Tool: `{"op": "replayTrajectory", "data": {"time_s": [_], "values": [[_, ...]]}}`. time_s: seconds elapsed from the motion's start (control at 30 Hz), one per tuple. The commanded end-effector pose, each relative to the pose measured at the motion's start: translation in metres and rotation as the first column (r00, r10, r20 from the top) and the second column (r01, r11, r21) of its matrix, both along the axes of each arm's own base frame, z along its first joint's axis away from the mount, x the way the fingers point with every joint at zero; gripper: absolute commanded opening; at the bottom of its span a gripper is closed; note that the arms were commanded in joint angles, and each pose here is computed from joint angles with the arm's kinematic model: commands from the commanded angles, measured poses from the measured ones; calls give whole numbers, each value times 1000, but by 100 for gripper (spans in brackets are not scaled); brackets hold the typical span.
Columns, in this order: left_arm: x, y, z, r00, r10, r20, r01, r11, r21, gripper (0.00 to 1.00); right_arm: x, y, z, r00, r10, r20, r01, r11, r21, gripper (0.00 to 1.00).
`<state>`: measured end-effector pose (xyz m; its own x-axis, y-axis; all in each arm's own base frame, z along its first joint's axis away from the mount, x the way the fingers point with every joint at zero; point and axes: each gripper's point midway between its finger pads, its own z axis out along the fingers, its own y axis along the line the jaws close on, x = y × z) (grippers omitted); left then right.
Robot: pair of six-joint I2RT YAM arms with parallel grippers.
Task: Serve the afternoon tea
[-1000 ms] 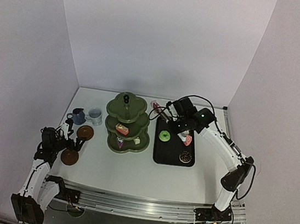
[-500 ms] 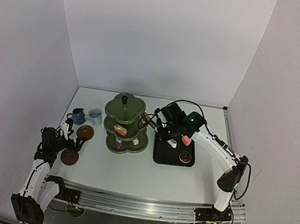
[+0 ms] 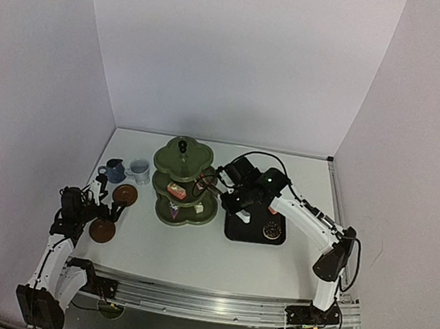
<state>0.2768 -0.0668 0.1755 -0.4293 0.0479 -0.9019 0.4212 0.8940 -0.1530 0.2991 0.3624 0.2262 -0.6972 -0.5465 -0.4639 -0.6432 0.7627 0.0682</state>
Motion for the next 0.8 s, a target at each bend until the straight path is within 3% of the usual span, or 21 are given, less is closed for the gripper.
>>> {"op": "replayTrajectory", "data": {"time_s": [0.0,0.27,0.77], "values": [[-1,-3,6,999,-22,34,22,1000,5,100,8,18,10,999,0,34,-2,999,43,8],[-1,-3,6,999,-23,34,23,1000,6,99,11,20,15,998,-4,55,1,999,48,35],[-1,-4,6,999,-29,30,29,1000,0,99,10,-8,52,986,-73,152,64,996,63,39]]}}
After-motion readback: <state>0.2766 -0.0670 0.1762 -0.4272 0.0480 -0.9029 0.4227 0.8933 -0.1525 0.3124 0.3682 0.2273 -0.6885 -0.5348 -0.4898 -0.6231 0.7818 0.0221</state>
